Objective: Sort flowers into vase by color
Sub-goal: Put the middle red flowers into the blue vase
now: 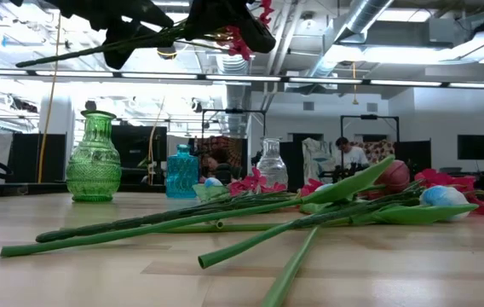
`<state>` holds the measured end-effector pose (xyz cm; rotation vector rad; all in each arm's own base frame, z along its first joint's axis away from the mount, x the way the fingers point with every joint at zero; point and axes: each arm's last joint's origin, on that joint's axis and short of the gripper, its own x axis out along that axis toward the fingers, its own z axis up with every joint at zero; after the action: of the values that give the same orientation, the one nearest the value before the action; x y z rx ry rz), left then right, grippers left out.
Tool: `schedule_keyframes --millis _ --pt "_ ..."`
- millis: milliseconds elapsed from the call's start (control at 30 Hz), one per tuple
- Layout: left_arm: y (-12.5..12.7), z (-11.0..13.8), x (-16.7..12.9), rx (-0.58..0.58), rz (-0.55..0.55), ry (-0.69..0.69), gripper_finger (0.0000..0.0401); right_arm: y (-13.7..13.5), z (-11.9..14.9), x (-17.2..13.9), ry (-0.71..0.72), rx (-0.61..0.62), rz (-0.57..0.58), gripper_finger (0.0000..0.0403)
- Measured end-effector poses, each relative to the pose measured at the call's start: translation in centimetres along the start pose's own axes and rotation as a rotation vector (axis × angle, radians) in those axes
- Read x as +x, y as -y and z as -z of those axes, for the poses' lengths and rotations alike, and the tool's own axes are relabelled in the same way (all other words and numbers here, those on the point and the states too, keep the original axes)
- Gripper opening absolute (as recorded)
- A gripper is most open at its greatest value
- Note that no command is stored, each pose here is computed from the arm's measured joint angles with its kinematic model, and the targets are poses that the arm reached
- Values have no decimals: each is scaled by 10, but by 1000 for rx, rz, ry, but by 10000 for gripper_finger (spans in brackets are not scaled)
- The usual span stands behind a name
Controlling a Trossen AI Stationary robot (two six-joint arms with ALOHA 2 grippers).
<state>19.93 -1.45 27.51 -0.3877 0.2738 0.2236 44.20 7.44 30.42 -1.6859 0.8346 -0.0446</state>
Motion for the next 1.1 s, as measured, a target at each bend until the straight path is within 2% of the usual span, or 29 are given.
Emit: schedule_keyframes --millis 533,667,933,1100 --pt "2 3 8 4 19 -24 138 4 0 0 -1 34 35 44" --pt "2 3 8 11 19 -23 113 4 0 0 -1 34 35 44" --pt "2 3 8 6 16 -21 13 4 0 0 -2 33 33 44" --pt "2 3 8 0 14 -21 15 4 0 0 -2 35 33 53"
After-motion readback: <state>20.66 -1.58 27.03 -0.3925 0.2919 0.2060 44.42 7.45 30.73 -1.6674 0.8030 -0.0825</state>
